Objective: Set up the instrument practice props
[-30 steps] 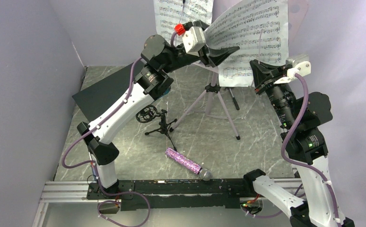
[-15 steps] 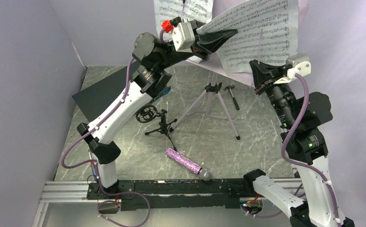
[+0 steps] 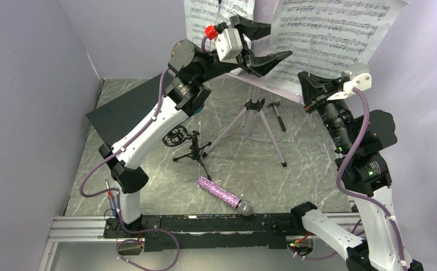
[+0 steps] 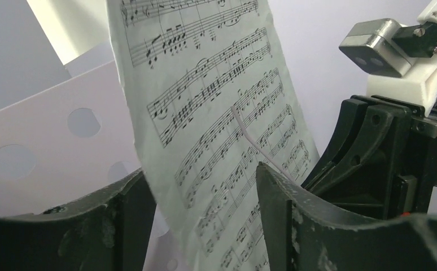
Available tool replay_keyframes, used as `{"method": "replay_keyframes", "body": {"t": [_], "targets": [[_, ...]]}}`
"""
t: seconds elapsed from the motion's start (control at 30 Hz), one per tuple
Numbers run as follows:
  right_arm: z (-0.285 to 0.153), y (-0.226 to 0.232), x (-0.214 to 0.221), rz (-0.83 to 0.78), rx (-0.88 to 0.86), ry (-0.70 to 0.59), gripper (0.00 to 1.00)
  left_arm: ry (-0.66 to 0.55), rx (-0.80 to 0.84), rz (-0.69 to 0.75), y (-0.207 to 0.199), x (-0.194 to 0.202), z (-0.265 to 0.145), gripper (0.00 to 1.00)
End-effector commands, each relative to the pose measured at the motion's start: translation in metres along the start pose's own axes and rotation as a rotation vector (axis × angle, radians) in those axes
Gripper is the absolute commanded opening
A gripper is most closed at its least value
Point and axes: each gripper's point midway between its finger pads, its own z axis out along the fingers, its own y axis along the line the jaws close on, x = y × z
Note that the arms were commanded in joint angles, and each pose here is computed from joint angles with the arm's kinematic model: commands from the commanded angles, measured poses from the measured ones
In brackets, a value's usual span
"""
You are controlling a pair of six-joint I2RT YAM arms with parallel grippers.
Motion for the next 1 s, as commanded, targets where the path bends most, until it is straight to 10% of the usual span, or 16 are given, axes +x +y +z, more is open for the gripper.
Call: {"method": "replay_keyframes", "body": {"t": [0.0, 0.97], "targets": [[-0.003, 0.003, -0.028, -0.009, -0.026, -0.09, 0.0, -0.058, -0.006, 0.02, -0.001, -0.028, 0.0, 0.69], [-0.007, 0.005, -0.034, 0.014, -0.028, -0.117, 0.29, -0.02, -0.066, 0.013, -0.007, -0.035, -0.029, 0.74]]}}
